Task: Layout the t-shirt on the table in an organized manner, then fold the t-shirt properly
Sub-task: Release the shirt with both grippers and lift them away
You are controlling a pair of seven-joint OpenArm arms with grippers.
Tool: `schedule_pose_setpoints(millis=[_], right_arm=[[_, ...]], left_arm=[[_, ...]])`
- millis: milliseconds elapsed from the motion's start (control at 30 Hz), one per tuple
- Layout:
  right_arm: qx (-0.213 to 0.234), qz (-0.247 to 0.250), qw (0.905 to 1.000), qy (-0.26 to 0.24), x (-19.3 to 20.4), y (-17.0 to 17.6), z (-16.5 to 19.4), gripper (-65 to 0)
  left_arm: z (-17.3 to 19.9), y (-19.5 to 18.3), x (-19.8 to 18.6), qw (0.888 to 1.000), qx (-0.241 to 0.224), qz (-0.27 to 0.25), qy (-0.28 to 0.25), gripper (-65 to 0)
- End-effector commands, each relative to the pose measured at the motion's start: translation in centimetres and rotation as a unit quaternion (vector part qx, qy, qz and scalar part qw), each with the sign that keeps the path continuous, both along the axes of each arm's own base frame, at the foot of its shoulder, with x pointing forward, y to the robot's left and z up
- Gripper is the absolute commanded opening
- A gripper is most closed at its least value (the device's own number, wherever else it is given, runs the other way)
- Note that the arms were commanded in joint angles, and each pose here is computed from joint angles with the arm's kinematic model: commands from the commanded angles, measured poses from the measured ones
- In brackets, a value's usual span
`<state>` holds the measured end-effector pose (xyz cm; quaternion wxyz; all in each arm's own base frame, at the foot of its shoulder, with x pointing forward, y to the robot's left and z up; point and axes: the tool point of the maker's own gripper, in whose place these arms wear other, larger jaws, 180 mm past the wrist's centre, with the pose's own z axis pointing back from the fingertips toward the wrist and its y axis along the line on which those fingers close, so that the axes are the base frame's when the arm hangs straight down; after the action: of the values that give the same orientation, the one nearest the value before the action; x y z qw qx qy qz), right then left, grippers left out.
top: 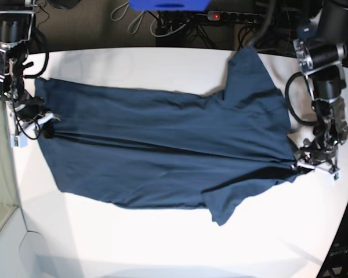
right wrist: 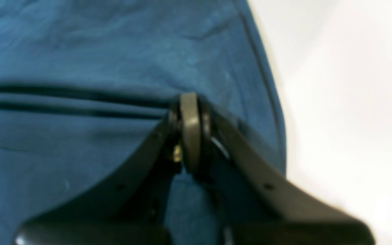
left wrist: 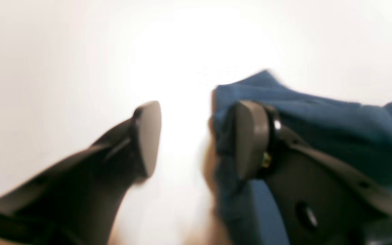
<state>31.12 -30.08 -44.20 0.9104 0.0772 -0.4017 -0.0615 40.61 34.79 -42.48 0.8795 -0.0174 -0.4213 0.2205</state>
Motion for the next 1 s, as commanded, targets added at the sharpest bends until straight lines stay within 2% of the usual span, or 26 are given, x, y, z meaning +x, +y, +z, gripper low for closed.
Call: schedule_pose_setpoints(millis=[0,133,300,400,467,533,633,800,967], right_arm=[[-0.054,-0.015,0.9952,0.08,-2.4,-2.3,-2.1,-65.0],[-0.054,-0.015,0.996,0.069,-1.3,-2.3,-1.4,-65.0],[-0.064,-0.017,0.9961,0.059,-0.4,-3.2,-0.4,-65.0],[-0.069,-0.011,0.9963,0.051,-0.1,-3.1,0.2,-65.0],[-0.073,-0.003,0.9967,0.036,0.4,-2.6,1.2,-65.0],[-0.077,0.009,0.9967,0.026,-0.2,-1.8,1.8,-65.0],[-0.075,0.039,0.9963,-0.015,0.1,1.3,4.1,-65.0],[-0.081,0.086,0.9898,-0.079,0.0,5.3,8.5,-65.0],[-0.056,0.12,0.9861,-0.1,-1.2,10.8,11.5,-65.0]], left_arm=[[0.9,1.9,-0.7,1.0,0.016,0.015,-0.001,-31.7],[2.9,2.7,-2.1,1.0,0.006,0.008,-0.014,-31.7],[5.2,5.6,-3.5,0.998,-0.001,0.042,-0.037,-31.7],[5.7,7.7,-4.8,0.997,-0.014,0.065,-0.026,-31.7],[5.6,8.0,-5.4,0.997,-0.028,0.071,-0.013,-31.7],[6.8,7.7,-5.1,0.997,-0.03,0.068,-0.023,-31.7],[8.3,5.1,-4.6,0.998,-0.027,0.04,-0.04,-31.7],[14.1,-0.9,-2.9,0.994,-0.007,-0.021,-0.109,-31.7],[16.2,-9.3,-1.1,0.985,-0.023,-0.105,-0.132,-31.7]])
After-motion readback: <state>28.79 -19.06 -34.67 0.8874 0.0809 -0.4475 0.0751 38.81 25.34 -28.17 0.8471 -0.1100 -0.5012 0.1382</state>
